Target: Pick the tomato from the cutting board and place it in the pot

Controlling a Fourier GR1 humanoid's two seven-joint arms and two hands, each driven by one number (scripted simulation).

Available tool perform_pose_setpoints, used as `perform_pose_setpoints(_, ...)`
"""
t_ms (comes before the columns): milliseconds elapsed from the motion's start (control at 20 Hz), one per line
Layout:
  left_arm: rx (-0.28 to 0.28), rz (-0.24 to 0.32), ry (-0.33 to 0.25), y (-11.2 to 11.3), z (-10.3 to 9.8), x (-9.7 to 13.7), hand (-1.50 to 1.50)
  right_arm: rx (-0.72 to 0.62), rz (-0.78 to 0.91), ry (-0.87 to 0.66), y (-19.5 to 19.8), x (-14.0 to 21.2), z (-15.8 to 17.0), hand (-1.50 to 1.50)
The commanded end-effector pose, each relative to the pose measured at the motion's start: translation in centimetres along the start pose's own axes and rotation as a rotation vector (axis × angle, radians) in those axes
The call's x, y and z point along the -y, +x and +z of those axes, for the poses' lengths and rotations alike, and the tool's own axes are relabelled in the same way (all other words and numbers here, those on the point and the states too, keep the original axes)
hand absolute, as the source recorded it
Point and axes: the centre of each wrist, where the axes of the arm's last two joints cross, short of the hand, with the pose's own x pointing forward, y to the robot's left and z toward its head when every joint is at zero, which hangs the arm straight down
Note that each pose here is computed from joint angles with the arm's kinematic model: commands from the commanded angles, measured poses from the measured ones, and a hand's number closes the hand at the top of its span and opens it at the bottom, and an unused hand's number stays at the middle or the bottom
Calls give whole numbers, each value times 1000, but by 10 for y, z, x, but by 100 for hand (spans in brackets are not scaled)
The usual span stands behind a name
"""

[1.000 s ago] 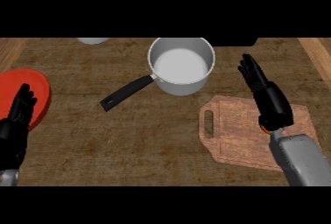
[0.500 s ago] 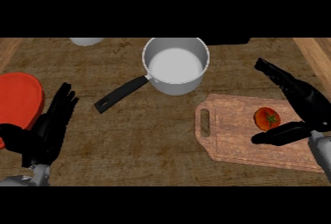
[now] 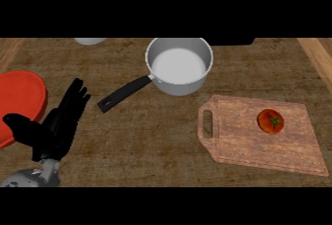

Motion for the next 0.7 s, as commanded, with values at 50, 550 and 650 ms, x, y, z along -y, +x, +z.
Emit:
perform_pose_setpoints(50,-8,-13,-21,-4,5,2,0,18,122,182,21,50,32,-150)
perform_pose_setpoints(550,-7,-12,-22,-13,-12,0,0,-231,283,420,62,53,-13,-150)
perform_pose_setpoints(650,-5,-3,-42,-4,-4,5,0,-278,270,409,61,41,-9,-150)
